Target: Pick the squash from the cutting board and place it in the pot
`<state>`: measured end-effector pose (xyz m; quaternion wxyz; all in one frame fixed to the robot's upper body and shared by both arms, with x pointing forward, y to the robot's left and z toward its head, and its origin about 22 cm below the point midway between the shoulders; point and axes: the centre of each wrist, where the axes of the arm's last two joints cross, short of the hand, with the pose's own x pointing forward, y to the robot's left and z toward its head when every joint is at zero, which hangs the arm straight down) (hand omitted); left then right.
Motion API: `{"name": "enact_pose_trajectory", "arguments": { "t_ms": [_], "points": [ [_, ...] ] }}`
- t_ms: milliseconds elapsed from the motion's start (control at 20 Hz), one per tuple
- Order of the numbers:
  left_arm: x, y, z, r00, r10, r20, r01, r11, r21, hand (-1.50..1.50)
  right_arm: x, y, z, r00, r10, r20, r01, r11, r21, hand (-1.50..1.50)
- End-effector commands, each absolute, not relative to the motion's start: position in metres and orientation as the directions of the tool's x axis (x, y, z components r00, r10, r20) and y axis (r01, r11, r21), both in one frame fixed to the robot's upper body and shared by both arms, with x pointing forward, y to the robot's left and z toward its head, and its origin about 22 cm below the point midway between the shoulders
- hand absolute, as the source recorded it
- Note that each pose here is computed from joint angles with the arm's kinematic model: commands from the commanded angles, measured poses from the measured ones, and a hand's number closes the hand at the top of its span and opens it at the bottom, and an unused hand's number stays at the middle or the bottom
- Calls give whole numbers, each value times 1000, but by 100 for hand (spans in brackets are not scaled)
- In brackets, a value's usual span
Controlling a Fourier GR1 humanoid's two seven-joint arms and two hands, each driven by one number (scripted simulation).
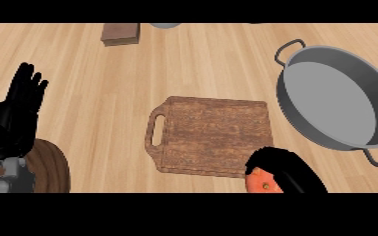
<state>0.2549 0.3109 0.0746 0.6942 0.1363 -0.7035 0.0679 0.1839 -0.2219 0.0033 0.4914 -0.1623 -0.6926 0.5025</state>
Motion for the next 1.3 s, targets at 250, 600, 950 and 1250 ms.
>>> {"name": "enact_pose_trajectory", "arguments": {
  "t_ms": [250,600,950,1250],
  "points": [
    [269,308,76,-19,-91,996,-259,962,83,0,112,-270,112,-384,745,546,144,632,-761,150],
    [276,301,84,-27,-87,996,-189,979,81,0,104,-312,157,-251,756,605,247,654,-715,150],
    [276,276,68,-56,-95,994,-176,981,83,0,153,-365,162,-200,709,676,270,703,-658,150],
    [287,272,74,-45,-77,996,-156,985,69,0,195,-387,127,-198,604,772,261,791,-553,150]
  ]
}}
